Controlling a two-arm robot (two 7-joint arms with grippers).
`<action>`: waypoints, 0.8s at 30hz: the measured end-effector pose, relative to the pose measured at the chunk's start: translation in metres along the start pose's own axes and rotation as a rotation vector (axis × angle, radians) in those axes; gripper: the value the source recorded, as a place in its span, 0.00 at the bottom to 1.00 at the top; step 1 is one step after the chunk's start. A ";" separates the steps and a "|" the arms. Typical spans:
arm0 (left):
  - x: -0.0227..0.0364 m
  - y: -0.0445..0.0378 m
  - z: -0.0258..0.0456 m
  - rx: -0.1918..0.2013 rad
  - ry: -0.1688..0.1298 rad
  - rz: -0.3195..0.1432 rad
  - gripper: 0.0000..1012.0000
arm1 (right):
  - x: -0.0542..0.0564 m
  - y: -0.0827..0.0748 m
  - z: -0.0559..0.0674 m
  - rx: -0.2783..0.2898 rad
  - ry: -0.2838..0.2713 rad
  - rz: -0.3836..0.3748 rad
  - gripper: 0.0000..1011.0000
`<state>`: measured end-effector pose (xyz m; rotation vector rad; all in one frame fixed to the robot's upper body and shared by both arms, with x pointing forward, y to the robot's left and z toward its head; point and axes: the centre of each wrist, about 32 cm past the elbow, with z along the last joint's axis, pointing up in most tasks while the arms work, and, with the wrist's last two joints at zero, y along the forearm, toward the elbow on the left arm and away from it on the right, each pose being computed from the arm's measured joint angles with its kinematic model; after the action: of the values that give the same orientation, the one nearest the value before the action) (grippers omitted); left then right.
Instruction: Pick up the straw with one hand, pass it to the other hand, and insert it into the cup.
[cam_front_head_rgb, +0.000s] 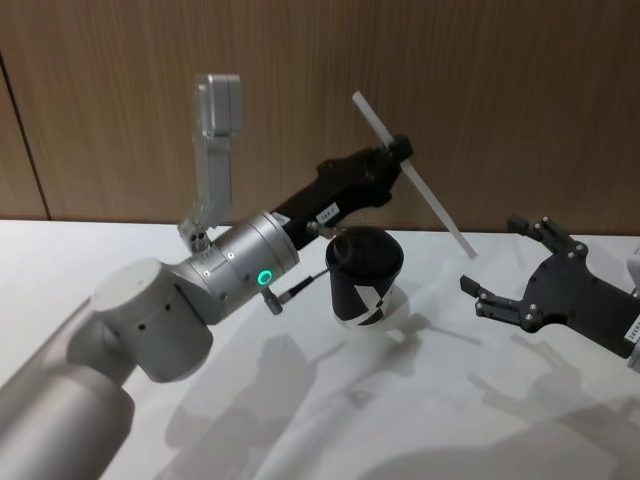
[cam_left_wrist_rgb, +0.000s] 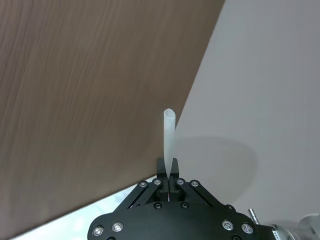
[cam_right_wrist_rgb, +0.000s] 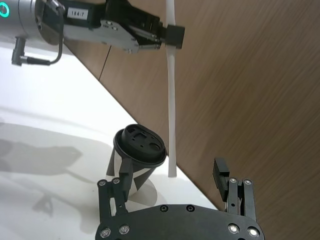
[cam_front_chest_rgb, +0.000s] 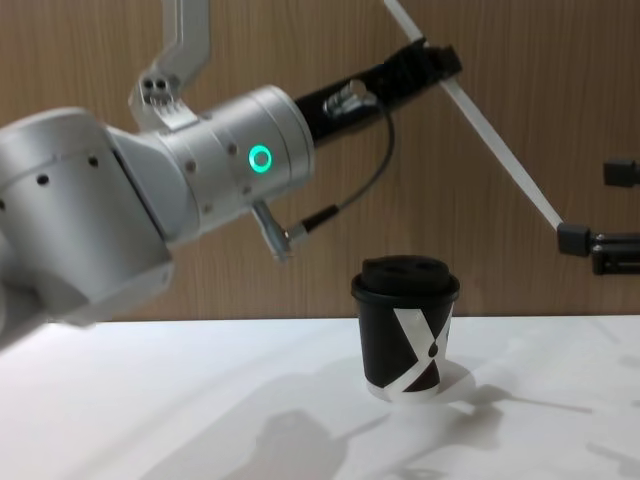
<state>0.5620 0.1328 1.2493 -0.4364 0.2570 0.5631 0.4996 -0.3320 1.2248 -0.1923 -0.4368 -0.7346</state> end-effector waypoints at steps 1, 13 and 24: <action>-0.0002 -0.0001 0.0017 0.001 -0.009 -0.002 0.01 | 0.000 0.000 0.000 0.000 0.000 0.000 0.99; -0.0057 -0.0012 0.0373 0.057 -0.162 -0.037 0.01 | 0.000 0.000 0.000 0.000 0.000 0.000 0.99; -0.0113 0.0003 0.0610 0.126 -0.292 -0.032 0.01 | 0.000 0.000 0.000 0.000 0.000 0.000 0.99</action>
<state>0.5597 0.1561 1.3067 -0.2314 0.0055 0.5679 0.4996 -0.3321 1.2248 -0.1923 -0.4368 -0.7346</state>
